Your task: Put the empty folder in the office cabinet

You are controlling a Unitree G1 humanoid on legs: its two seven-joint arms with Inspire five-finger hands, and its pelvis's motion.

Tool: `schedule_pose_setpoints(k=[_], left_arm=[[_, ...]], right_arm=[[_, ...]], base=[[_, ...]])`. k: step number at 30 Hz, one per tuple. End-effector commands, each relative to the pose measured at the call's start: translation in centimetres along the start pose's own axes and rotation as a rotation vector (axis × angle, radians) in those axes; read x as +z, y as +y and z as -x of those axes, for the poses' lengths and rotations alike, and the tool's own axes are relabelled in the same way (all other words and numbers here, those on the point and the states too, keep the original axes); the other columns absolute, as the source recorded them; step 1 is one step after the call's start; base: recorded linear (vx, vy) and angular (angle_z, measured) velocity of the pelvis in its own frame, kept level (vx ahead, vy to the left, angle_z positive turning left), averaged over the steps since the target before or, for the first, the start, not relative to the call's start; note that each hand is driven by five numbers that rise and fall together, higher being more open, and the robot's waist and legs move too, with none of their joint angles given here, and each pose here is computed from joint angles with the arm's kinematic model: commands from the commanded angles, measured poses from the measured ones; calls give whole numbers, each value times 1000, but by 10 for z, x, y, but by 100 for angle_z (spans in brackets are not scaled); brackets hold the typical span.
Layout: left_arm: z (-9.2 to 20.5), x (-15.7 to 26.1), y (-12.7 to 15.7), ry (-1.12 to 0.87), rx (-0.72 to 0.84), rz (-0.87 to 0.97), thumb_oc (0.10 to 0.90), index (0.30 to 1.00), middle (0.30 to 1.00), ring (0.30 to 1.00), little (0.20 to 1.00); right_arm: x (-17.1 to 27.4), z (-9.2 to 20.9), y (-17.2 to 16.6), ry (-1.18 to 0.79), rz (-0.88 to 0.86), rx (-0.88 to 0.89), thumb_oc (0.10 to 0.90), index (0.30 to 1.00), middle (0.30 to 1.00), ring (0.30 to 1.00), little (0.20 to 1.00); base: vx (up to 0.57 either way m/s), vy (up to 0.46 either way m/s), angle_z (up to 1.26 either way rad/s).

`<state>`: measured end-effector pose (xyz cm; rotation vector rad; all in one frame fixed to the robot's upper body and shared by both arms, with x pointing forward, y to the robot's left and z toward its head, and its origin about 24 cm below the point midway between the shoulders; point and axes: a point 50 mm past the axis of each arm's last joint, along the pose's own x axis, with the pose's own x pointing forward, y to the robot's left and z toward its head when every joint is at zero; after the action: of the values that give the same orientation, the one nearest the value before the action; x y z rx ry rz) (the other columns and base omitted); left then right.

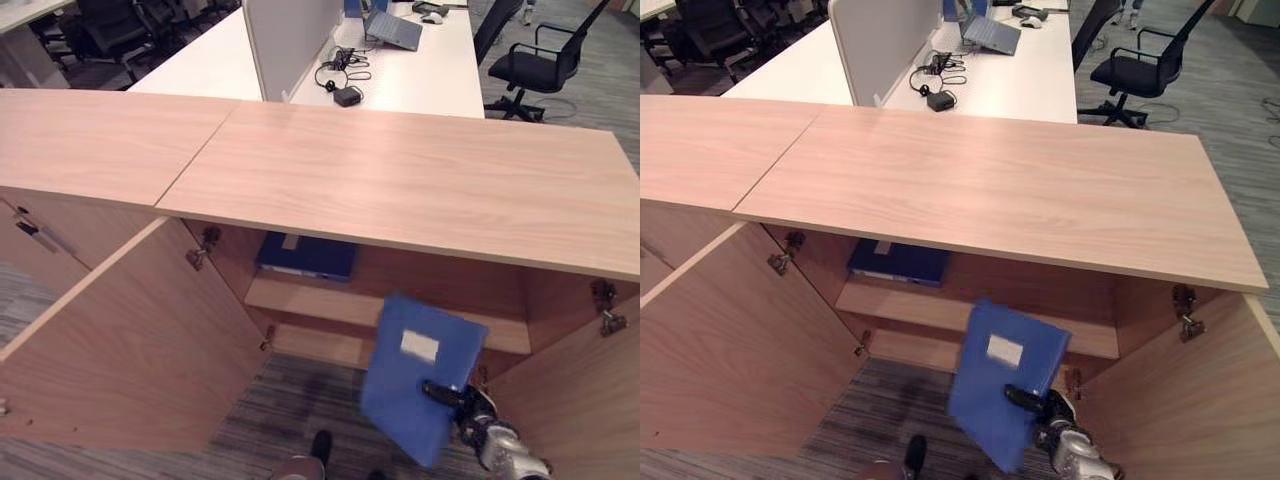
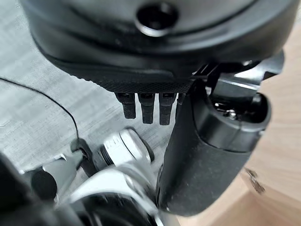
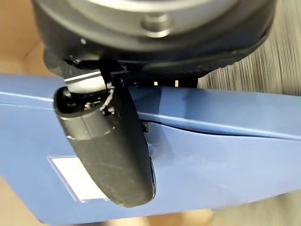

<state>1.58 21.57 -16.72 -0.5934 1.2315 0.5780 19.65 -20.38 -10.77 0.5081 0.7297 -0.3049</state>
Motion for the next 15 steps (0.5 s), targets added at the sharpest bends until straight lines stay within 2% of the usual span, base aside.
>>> schedule_pose_setpoints(k=[1,8,15], left_arm=[[4,-23,19,117,66,-32,800,900,900,900,900],[4,-21,29,127,114,-56,800,900,900,900,900],[4,-19,35,143,123,-146,800,900,900,900,900]], right_arm=[[59,1,55,-249,-311,240,400,300,300,300,300],[68,2,81,-257,-485,312,400,300,300,300,300],[104,2,96,-366,-613,372,400,300,300,300,300]], base=[[11,20,-7],[2,2,-1],[-11,5,0]])
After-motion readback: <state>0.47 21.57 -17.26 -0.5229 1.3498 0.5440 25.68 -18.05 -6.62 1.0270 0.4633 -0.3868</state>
